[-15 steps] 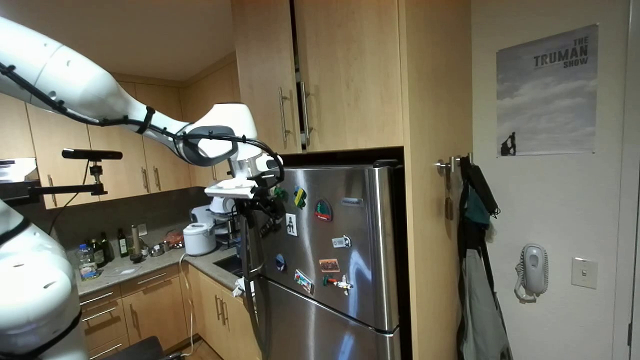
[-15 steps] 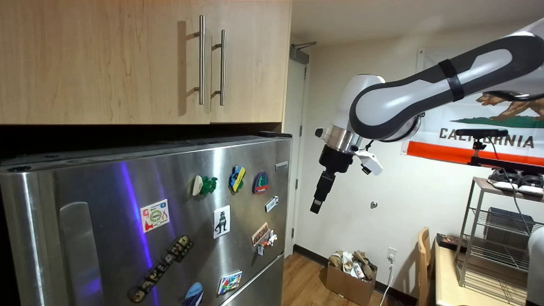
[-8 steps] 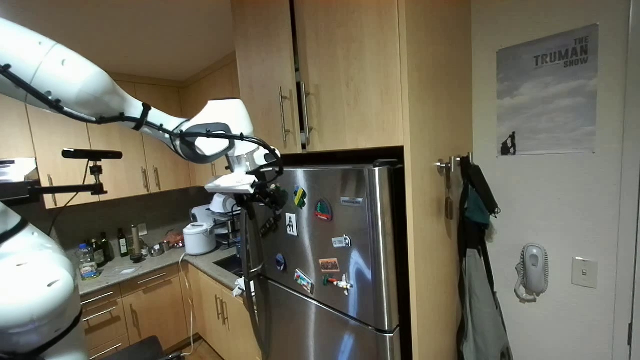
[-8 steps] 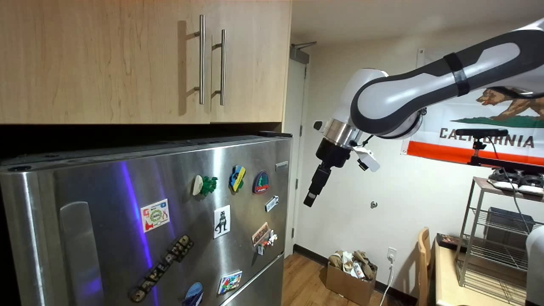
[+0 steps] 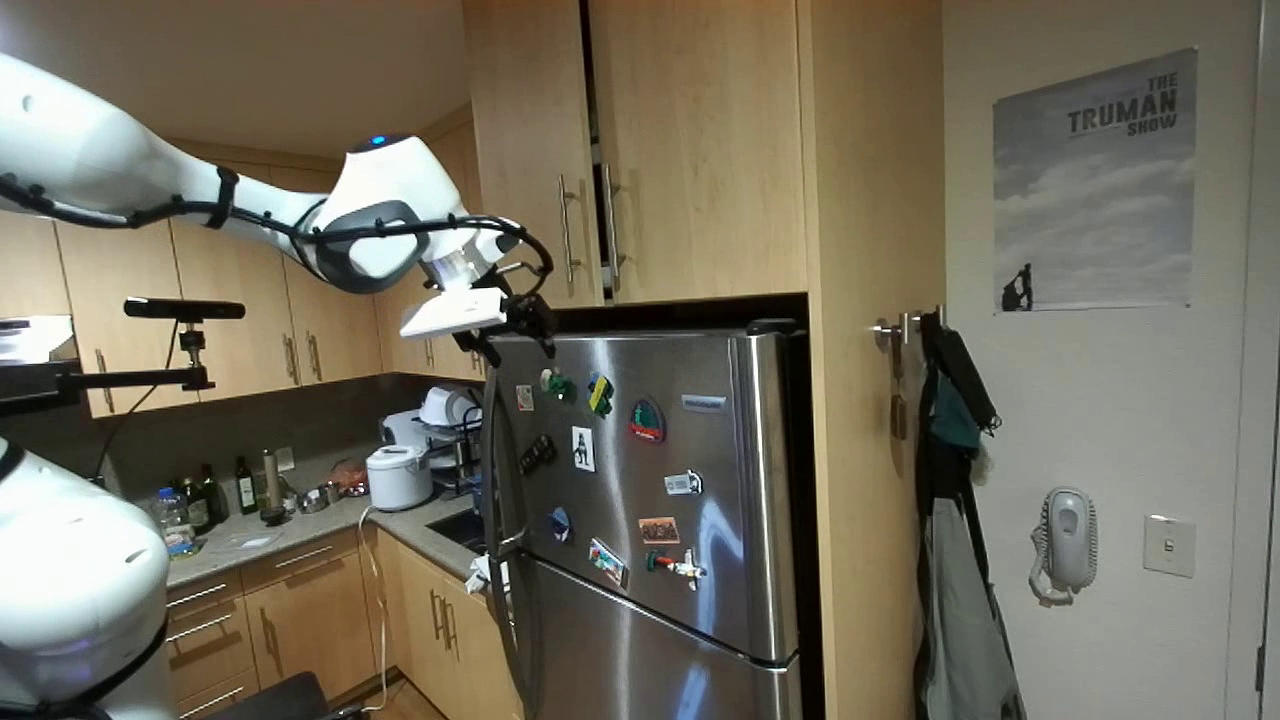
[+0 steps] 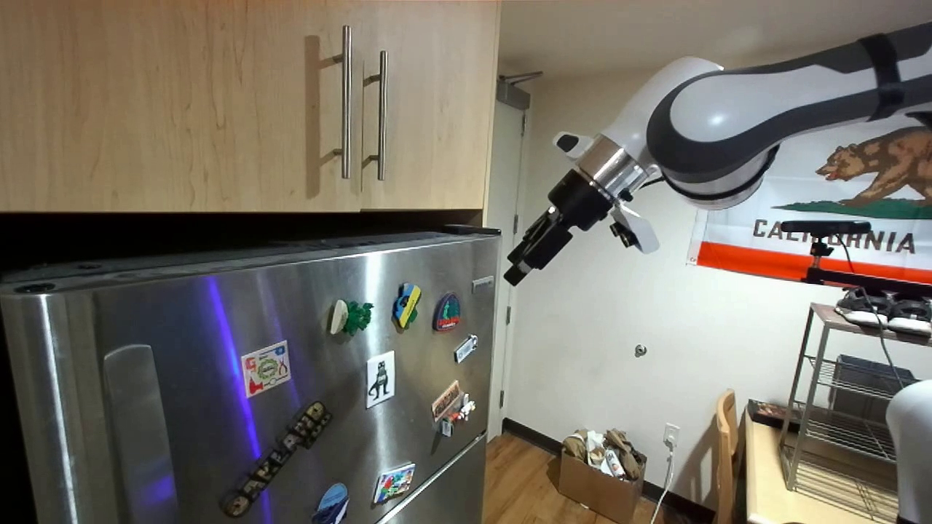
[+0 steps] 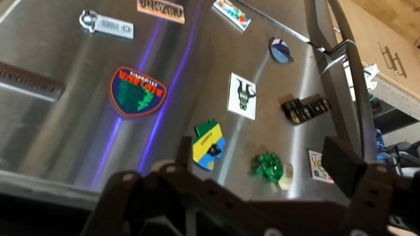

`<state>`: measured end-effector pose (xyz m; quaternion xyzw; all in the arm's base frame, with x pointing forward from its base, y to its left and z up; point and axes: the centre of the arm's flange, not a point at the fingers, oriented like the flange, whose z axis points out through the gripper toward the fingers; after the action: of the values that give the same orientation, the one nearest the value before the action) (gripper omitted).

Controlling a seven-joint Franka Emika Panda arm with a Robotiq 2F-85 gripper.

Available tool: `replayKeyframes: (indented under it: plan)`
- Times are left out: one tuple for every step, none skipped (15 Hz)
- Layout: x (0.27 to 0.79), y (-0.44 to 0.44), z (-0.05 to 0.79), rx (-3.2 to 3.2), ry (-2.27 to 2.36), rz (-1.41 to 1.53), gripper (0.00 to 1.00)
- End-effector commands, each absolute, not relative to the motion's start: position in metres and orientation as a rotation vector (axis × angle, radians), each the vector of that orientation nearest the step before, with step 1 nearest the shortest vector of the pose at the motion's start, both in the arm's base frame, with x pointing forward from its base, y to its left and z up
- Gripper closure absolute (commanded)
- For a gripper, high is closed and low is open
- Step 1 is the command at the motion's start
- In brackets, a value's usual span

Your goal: Open the left cabinet door above the fridge

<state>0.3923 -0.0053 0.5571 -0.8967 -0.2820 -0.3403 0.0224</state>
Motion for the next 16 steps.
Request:
replayKeyframes:
  plan:
    - [0.367, -0.009, 0.578, -2.621, -0.947, -1.300, 0.00]
    - [0.363, -0.011, 0.579, -2.579, -0.982, -1.353, 0.00]
    - [0.360, -0.014, 0.576, -2.533, -1.026, -1.399, 0.00]
    - [0.374, -0.009, 0.586, -2.638, -0.962, -1.305, 0.00]
    - [0.370, -0.010, 0.586, -2.606, -0.987, -1.338, 0.00]
    - [0.367, -0.011, 0.584, -2.587, -0.995, -1.348, 0.00]
    - [0.365, -0.011, 0.582, -2.577, -1.003, -1.353, 0.00]
    - [0.369, -0.010, 0.581, -2.560, -0.991, -1.342, 0.00]
    - [0.374, -0.005, 0.582, -2.545, -0.985, -1.359, 0.00]
    - [0.379, 0.004, 0.584, -2.517, -0.988, -1.397, 0.00]
    - [0.382, 0.013, 0.586, -2.491, -0.995, -1.422, 0.00]
    - [0.387, 0.024, 0.589, -2.459, -0.994, -1.463, 0.00]
    - [0.391, 0.033, 0.592, -2.429, -1.000, -1.492, 0.00]
    - [0.397, 0.042, 0.597, -2.401, -1.001, -1.536, 0.00]
    - [0.402, 0.050, 0.602, -2.372, -0.996, -1.567, 0.00]
    - [0.407, 0.057, 0.608, -2.349, -0.989, -1.600, 0.00]
